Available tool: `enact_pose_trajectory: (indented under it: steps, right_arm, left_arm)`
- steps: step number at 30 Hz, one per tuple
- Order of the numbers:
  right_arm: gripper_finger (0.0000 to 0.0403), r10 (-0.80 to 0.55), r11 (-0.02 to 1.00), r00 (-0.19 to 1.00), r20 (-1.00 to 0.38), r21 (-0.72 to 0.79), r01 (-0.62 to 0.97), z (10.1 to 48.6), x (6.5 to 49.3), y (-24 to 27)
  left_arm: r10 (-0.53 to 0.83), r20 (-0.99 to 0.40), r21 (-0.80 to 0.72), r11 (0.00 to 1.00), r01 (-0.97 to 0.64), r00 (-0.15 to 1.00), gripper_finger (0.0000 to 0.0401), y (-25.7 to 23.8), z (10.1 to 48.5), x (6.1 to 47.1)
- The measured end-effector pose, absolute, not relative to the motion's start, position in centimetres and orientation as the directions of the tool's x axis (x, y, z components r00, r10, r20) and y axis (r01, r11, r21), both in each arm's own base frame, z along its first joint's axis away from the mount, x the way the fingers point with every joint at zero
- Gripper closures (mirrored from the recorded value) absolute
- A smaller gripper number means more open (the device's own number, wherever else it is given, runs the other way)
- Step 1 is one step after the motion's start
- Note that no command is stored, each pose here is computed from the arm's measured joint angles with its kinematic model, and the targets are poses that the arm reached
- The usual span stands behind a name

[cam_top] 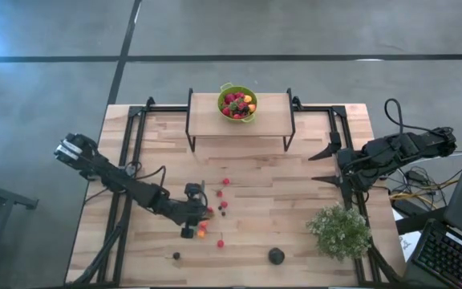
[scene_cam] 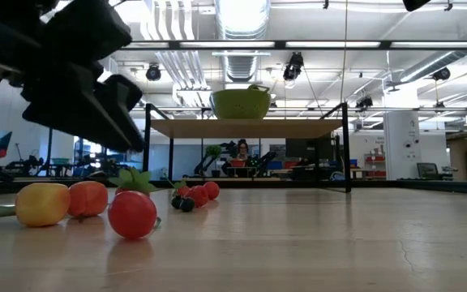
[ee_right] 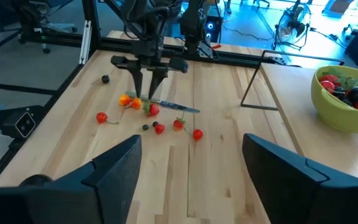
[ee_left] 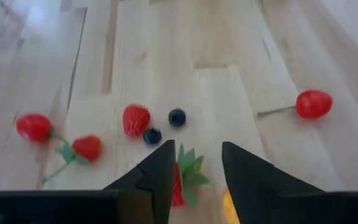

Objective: Pick & Place Fruit
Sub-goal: Put the strawberry into the green colander on the shelf

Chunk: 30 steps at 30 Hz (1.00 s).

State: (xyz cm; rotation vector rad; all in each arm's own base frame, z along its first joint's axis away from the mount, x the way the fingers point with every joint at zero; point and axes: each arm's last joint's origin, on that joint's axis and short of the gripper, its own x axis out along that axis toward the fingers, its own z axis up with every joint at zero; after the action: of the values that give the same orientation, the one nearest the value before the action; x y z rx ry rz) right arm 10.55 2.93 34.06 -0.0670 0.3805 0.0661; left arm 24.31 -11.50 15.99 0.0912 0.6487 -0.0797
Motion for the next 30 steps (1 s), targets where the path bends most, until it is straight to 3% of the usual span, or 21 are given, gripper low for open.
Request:
enact_pose_trajectory:
  steps: [21, 30]
  right_arm:
    - [0.0047, 0.052, 0.996, 0.927, -0.372, -0.053, -0.077, 34.1, 10.5, 2.9]
    - [0.0039, 0.052, 0.996, 0.927, -0.372, -0.053, -0.077, 34.1, 10.5, 2.9]
  left_arm:
    - [-0.051, -0.627, 0.082, 0.988, 0.131, 0.777, 0.028, -11.7, 15.4, 24.8]
    - [-0.034, -0.625, 0.093, 0.989, 0.117, 0.78, 0.0279, -11.6, 15.4, 24.8]
